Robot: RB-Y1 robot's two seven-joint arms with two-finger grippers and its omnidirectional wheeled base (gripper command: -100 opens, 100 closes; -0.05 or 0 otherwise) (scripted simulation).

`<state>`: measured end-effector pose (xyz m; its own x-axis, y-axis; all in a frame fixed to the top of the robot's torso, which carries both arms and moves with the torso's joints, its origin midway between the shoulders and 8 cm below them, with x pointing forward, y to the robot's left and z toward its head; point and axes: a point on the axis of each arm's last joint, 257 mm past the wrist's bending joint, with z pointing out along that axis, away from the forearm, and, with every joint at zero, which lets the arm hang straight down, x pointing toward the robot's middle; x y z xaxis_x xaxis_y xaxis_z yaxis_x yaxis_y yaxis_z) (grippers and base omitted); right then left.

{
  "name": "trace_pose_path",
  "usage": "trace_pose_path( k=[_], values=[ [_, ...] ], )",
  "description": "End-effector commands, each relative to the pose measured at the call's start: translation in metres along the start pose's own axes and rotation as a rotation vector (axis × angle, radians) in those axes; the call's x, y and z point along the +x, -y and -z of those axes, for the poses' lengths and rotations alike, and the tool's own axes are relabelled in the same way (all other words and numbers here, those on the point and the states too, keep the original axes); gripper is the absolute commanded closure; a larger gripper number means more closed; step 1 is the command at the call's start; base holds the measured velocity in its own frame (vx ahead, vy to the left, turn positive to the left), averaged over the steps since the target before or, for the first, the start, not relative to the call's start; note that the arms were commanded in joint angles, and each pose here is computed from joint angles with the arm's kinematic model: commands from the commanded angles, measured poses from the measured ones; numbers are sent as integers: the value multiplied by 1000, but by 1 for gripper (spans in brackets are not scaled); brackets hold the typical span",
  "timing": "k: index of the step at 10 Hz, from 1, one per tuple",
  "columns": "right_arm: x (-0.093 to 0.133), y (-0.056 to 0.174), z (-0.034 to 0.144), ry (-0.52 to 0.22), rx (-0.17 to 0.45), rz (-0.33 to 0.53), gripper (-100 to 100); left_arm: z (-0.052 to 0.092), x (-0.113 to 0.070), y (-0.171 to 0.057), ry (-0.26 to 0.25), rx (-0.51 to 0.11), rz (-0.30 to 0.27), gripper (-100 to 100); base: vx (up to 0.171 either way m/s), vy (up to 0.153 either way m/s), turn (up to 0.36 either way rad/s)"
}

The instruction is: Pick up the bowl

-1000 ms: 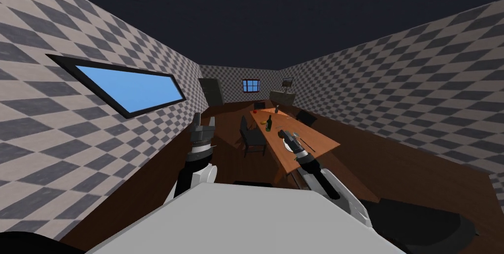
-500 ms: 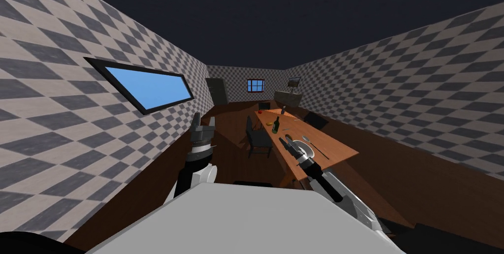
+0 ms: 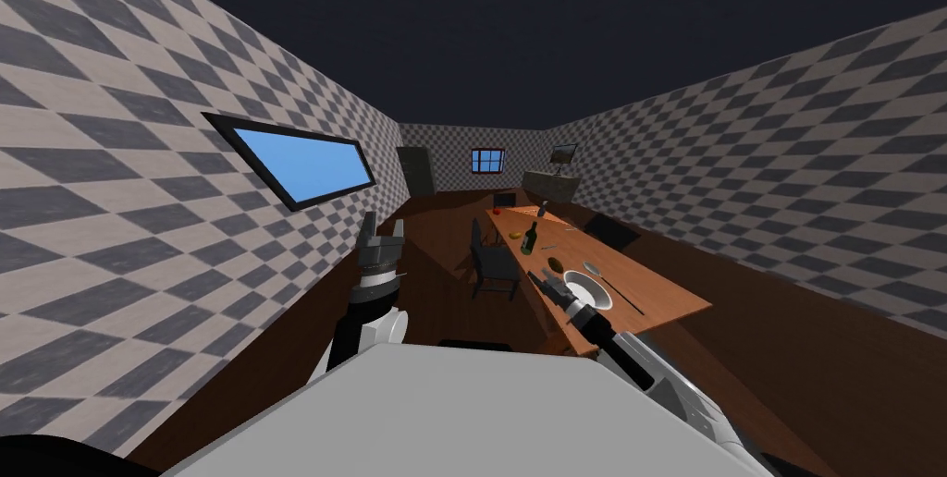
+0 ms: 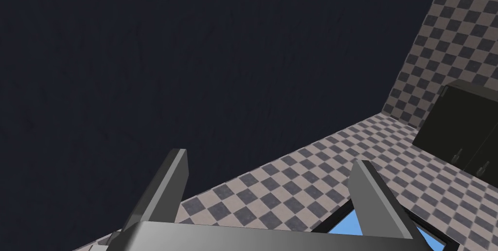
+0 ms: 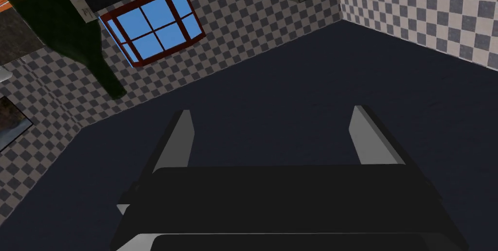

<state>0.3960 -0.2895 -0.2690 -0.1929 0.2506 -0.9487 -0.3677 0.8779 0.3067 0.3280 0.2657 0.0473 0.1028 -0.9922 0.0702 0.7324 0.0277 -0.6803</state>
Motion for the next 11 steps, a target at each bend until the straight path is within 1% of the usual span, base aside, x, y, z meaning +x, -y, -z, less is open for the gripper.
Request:
trace_pose_path(
  k=[1,2,3,4,5,6,7,8,9,10,11],
  values=[
    [27,13,11,-74,17,56,-100,0,0,0,0,0,0,0,44,66,168],
    [33,20,15,-87,32,53,-100,0,0,0,0,0,0,0,38,61,74],
    [51,34,26,-152,47,102,-100,0,0,0,0,0,0,0,41,73,119],
    [54,38,28,-161,57,101,-100,0,0,0,0,0,0,0,41,60,69],
    [70,52,41,-224,70,151,-100,0,0,0,0,0,0,0,63,72,144],
    [74,57,44,-233,81,149,-100,0,0,0,0,0,0,0,50,49,68],
    [89,72,59,-297,95,199,-100,0,0,0,0,0,0,0,39,59,107],
    [92,77,62,-306,104,198,-100,0,0,0,0,0,0,0,37,50,72],
    [105,93,79,-371,120,248,-100,0,0,0,0,0,0,0,51,47,156],
    [107,96,82,-377,127,247,-100,0,0,0,0,0,0,0,45,35,55],
    [119,114,101,-445,145,295,-100,0,0,0,0,0,0,0,44,50,99]
  ],
)
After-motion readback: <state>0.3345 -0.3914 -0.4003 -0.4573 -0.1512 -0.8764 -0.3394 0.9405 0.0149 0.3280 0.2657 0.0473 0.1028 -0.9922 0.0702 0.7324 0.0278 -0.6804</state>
